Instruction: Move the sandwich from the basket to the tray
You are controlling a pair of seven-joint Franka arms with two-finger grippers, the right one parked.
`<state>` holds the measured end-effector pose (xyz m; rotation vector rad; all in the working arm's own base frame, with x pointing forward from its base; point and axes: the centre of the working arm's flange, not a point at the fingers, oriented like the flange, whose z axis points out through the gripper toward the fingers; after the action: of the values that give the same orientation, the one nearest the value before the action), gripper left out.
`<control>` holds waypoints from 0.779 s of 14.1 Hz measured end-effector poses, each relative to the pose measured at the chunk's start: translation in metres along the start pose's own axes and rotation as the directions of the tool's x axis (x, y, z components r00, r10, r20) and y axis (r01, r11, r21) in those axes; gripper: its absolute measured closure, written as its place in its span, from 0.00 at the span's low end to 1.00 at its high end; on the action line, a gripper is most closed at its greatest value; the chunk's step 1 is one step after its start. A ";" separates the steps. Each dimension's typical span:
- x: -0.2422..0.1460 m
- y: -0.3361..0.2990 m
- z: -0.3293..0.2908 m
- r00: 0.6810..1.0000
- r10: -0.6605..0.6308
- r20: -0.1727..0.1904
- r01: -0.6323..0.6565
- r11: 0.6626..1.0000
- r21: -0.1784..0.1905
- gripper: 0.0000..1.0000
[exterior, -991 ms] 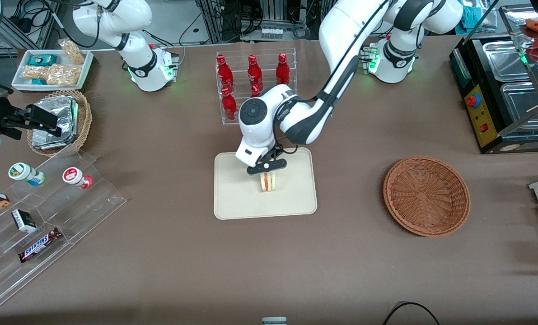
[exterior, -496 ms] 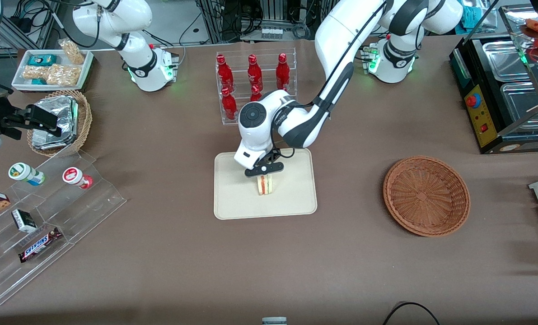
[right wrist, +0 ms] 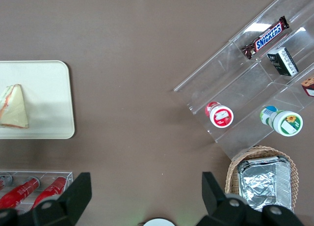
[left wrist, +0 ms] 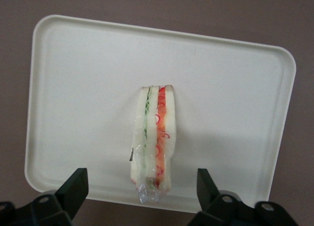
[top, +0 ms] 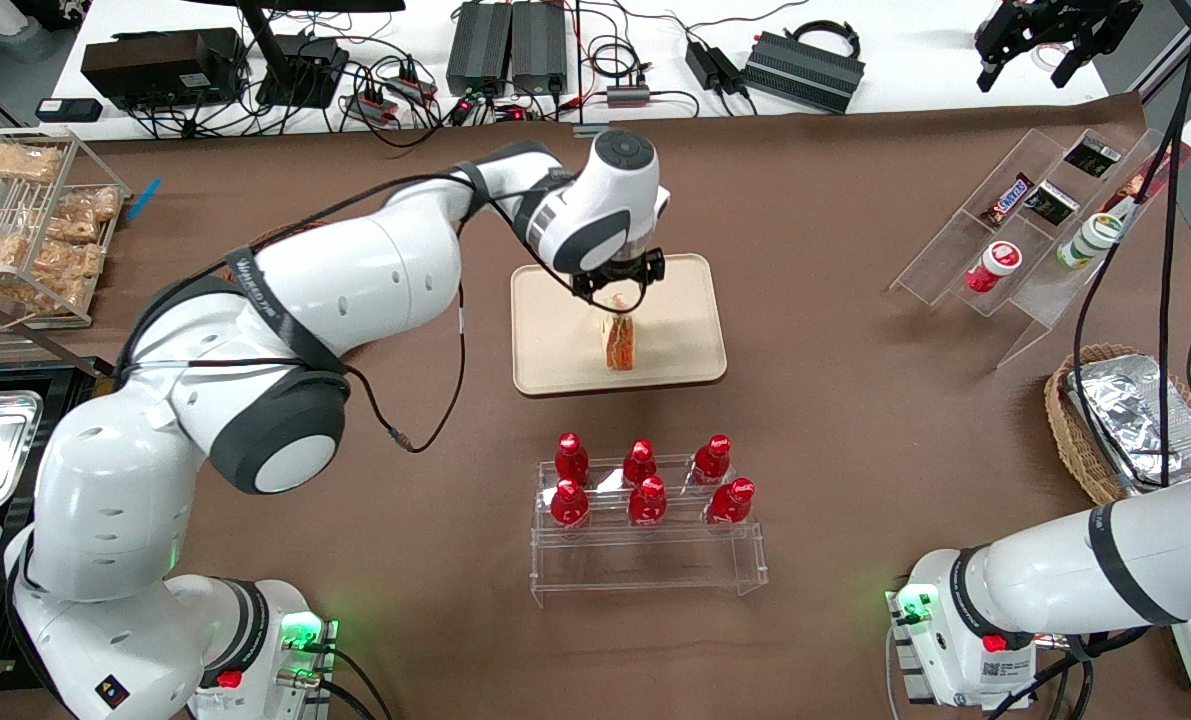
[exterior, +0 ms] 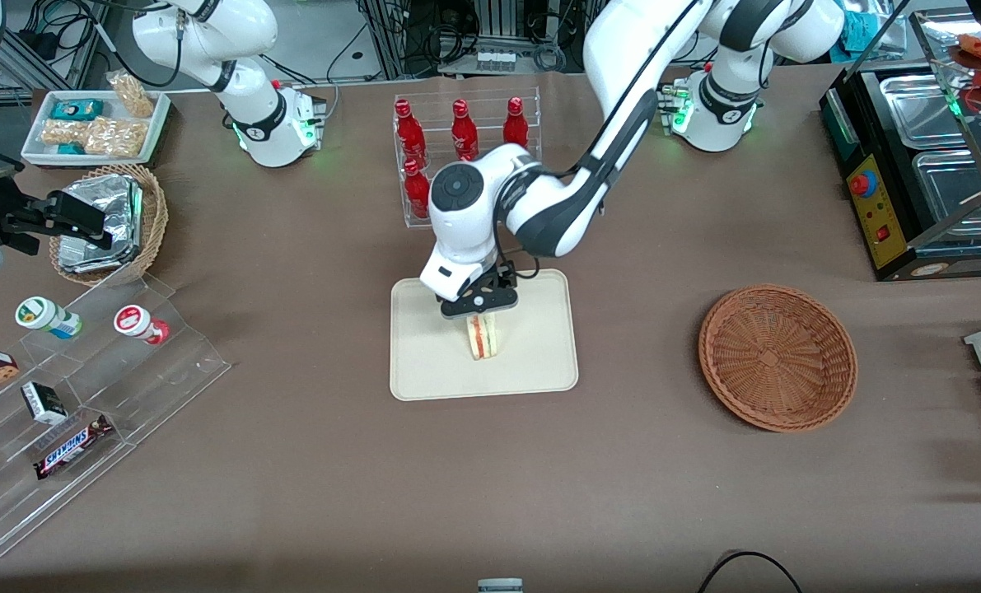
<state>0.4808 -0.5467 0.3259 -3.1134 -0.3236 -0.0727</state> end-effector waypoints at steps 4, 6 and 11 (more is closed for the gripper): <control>0.047 -0.064 -0.058 0.995 -0.091 0.040 0.087 0.991 0.098 0.00; 0.076 -0.100 -0.062 0.995 -0.080 0.056 0.073 0.991 0.113 0.00; 0.130 -0.208 -0.073 0.994 0.024 0.109 -0.037 0.992 0.122 0.00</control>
<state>0.5619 -0.3170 0.4060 -3.0041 -0.2706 0.1112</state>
